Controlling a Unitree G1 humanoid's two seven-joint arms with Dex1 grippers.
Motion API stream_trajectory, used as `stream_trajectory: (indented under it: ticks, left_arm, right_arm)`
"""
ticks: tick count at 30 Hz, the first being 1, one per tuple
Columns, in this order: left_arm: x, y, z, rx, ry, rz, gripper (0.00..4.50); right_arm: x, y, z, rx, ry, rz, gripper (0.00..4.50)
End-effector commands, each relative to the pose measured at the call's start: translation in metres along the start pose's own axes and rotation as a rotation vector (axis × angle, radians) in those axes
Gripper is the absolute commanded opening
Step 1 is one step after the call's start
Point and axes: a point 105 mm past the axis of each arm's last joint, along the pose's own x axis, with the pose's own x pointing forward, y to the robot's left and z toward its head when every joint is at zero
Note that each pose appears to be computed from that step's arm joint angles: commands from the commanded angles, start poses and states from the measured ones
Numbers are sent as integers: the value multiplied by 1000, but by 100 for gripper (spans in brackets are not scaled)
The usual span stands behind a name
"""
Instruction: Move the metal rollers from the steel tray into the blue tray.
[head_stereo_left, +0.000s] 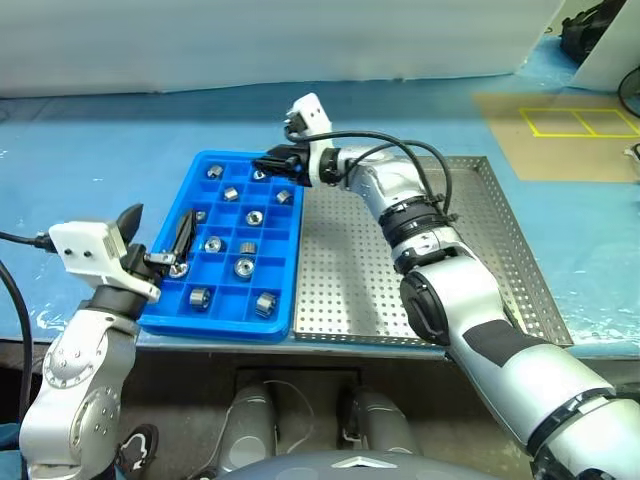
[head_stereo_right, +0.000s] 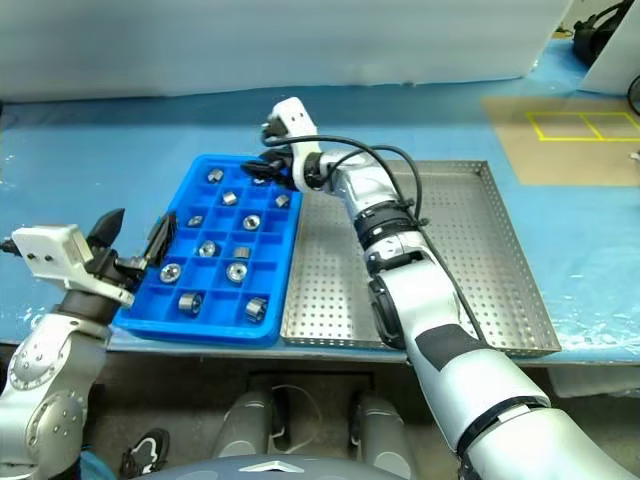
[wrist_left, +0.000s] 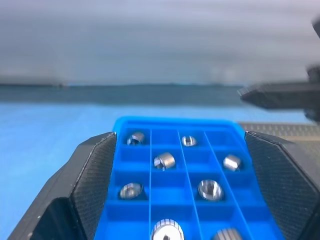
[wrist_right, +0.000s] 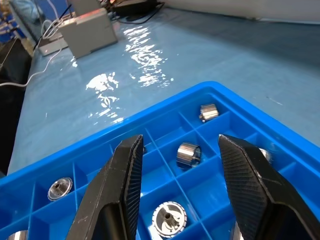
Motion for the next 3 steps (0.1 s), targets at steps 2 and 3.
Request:
stream_trajectory:
  ticks: [2, 3]
  left_arm:
    - [18, -6, 8, -21, -63, -20, 431]
    - [22, -9, 6, -25, -58, -32, 431]
  right_arm:
    - [-4, 9, 4, -34, -53, 14, 241]
    - [-6, 5, 1, -66, -63, -23, 241]
